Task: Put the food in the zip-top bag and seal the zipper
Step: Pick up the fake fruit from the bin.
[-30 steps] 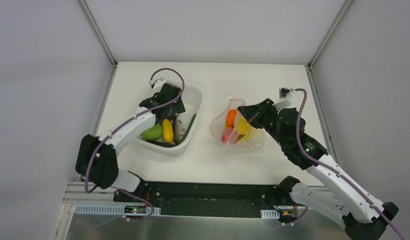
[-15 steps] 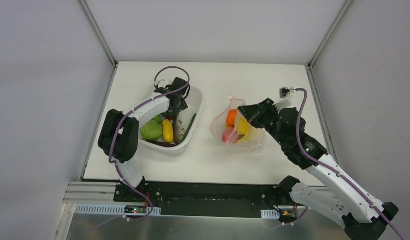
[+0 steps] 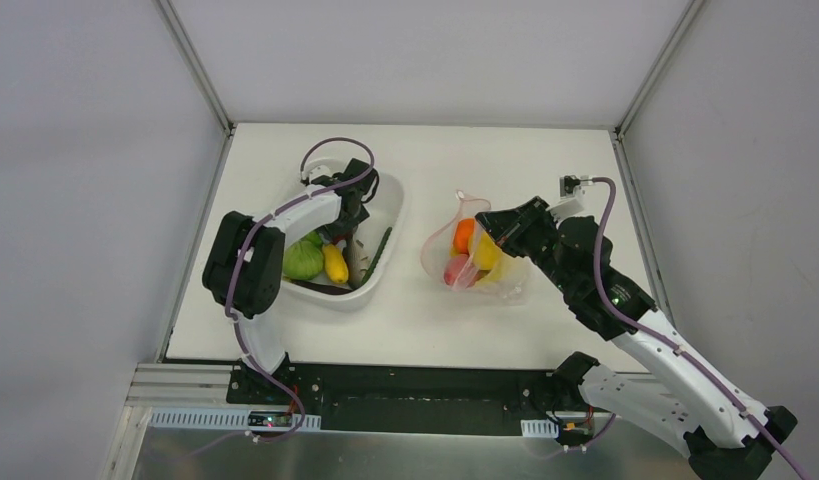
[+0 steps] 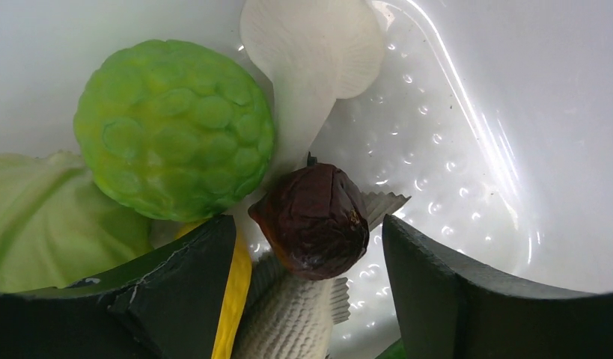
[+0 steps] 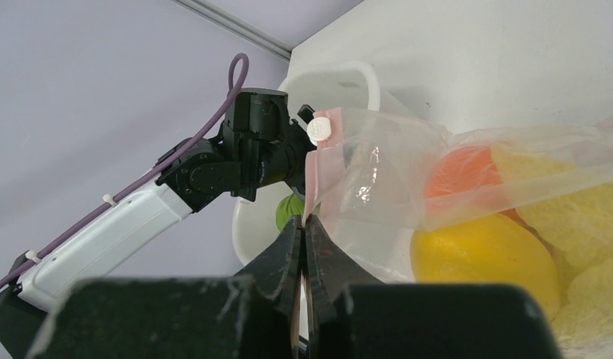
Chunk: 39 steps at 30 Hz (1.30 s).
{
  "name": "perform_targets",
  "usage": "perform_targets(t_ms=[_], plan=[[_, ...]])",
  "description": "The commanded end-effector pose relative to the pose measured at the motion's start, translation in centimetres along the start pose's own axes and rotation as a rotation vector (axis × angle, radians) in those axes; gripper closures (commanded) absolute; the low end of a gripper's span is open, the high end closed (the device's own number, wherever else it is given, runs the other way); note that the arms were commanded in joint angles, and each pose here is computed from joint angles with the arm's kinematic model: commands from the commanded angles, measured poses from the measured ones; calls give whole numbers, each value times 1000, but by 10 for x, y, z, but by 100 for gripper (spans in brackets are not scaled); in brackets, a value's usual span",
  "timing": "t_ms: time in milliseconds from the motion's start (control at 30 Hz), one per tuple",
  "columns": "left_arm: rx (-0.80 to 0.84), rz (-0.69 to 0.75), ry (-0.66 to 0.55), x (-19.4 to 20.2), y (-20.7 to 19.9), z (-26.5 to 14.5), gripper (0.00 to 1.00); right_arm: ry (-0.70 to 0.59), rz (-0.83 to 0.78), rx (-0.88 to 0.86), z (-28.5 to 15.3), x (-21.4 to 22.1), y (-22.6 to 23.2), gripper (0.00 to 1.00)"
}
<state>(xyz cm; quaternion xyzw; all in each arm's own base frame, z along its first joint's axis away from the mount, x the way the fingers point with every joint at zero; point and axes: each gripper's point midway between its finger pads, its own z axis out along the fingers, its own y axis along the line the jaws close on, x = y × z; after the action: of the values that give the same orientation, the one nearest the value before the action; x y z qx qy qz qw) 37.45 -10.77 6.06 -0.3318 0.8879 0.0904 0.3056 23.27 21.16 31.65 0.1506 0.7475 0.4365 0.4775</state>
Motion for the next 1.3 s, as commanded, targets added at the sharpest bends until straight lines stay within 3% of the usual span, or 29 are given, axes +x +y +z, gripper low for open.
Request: perform_targets(t_ms=[0, 67, 233, 433, 667, 1000, 1267], plan=[[-26, -33, -5, -4, -2, 7, 29, -55, 19, -79, -11, -22, 27, 97], [-25, -29, 11, 2, -3, 11, 32, -58, 20, -80, -12, -23, 27, 97], [6, -38, 26, 8, 0, 7, 52, -63, 17, -79, -15, -24, 27, 97], [96, -15, -48, -17, 5, -28, 65, -53, 19, -77, -13, -22, 26, 96], [180, 20, -129, -37, 9, -68, 66, -45, 23, -82, -10, -19, 27, 96], [341, 16, -109, -40, 5, -104, 72, -35, 23, -81, -8, -17, 26, 96], [719, 38, -133, -47, -20, -177, 70, 25, 27, -106, 0, -5, 33, 97]])
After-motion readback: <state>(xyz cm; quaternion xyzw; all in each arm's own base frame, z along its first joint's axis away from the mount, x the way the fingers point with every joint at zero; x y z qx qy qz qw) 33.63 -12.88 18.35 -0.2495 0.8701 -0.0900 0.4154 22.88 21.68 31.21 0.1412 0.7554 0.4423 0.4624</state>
